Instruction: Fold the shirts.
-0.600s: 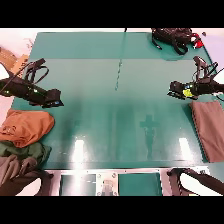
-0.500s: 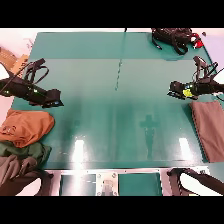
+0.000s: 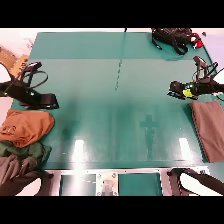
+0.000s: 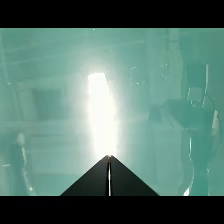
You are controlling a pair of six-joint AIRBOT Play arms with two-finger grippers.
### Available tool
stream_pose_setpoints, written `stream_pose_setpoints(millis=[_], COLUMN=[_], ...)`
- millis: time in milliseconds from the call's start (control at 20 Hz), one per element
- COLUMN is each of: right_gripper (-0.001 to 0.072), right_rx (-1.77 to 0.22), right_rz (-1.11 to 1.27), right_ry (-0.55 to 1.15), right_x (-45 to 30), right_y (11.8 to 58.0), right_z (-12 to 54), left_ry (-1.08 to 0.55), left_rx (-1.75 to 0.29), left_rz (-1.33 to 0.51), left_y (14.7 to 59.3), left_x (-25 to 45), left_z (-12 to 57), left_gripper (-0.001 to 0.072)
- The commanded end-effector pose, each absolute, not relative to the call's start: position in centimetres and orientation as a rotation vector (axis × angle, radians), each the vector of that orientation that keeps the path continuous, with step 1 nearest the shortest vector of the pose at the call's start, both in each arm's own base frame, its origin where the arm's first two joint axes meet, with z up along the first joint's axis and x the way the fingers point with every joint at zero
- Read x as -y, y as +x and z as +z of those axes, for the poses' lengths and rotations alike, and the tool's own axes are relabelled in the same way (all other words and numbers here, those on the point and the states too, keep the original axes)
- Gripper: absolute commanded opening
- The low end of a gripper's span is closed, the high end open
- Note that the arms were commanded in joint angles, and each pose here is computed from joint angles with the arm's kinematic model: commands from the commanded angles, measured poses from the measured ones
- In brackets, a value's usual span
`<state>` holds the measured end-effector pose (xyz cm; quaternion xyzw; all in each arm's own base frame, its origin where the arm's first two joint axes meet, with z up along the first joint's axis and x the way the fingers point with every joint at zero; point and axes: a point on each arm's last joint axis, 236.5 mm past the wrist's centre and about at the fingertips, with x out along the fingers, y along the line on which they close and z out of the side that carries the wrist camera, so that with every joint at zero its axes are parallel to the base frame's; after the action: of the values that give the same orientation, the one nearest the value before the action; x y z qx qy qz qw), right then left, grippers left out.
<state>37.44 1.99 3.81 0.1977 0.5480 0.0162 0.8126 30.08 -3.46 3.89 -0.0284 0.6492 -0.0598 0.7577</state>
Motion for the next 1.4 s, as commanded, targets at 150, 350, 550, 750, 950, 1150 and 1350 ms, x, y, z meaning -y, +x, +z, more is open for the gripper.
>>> stream_pose_setpoints(millis=[150,350,550,750,950,1150,1350], right_gripper=[0.0017,0.0017,0.0017,0.0017,0.0017,0.0017,0.0018], right_rx=[-1.171,-1.171,-1.171,-1.171,-1.115,-1.104,-1.079], right_rz=[0.036,0.035,0.035,0.035,0.029,0.027,0.027], right_ry=[0.422,0.422,0.422,0.422,0.43,0.429,0.435], right_x=[-2.0,-2.0,-2.0,-2.0,-1.8,-1.8,-1.7], right_y=[37.4,37.4,37.4,37.4,38.6,38.8,39.4], right_z=[3.8,3.8,3.8,3.8,4.3,4.4,4.7], left_ry=[0.208,0.143,0.131,0.032,0.133,0.205,0.139], left_rx=[-1.566,-1.524,-1.491,-1.373,-1.088,-0.774,-0.8], left_rz=[0.212,0.256,0.236,0.054,-0.245,-0.54,-0.746], left_y=[25.0,23.9,24.8,30.0,36.4,37.6,36.7], left_x=[-8.5,-11.0,-11.0,-6.7,4.0,17.4,27.1], left_z=[-4.6,-8.4,-8.1,-1.8,10.7,19.4,16.3], left_gripper=[0.0688,0.0685,0.0021,0.0019,0.0019,0.0019,0.0022])
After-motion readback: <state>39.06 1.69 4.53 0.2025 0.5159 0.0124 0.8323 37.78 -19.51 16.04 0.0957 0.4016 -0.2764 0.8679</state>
